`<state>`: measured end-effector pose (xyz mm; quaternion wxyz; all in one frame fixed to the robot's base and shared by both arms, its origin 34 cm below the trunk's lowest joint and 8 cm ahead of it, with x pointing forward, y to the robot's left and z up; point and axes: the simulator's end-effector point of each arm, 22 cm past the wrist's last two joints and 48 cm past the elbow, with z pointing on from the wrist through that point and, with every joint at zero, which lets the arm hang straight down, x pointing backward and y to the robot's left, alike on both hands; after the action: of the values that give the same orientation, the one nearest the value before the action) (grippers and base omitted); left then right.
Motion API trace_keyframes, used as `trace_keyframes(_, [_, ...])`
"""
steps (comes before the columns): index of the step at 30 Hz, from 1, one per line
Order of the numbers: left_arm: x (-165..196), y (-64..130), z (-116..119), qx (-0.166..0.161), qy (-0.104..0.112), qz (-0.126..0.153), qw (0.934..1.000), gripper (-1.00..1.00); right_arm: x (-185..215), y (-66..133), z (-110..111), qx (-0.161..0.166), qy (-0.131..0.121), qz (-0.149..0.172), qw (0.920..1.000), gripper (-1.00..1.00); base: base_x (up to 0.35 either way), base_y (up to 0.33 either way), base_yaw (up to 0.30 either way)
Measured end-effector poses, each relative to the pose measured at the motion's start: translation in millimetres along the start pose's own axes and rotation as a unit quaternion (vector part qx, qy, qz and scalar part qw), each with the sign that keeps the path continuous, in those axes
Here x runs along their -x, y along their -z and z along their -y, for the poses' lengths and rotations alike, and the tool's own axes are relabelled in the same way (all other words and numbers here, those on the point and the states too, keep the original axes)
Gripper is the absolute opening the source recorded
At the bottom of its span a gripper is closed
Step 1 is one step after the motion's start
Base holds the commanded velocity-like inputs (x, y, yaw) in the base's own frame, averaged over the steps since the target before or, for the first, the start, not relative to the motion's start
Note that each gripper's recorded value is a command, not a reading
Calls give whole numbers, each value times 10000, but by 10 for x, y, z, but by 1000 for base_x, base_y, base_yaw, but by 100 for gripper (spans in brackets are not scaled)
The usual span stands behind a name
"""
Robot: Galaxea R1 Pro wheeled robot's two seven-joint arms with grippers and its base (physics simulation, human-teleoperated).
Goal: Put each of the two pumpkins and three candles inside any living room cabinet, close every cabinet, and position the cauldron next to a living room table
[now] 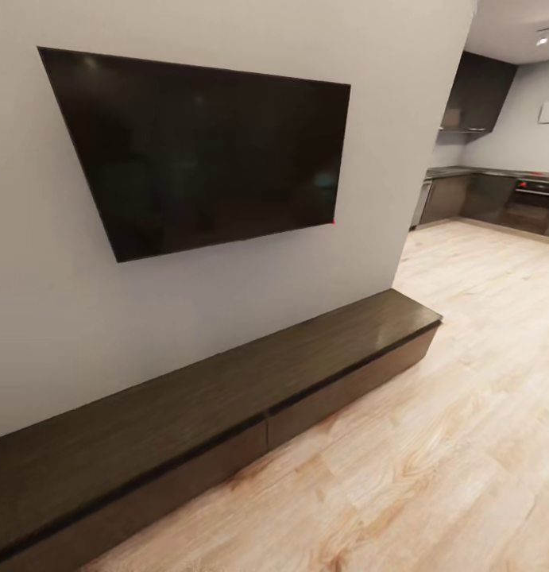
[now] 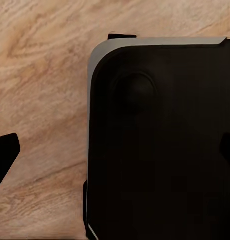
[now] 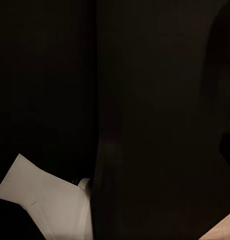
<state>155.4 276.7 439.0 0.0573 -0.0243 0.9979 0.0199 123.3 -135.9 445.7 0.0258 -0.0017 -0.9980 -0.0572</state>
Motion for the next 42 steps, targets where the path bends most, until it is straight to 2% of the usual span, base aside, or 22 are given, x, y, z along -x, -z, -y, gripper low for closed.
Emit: trace_keyframes(42, [2, 0, -1, 2, 8, 2, 10000, 100, 0, 0, 0, 0, 0, 0, 10000, 100, -12, 0, 299])
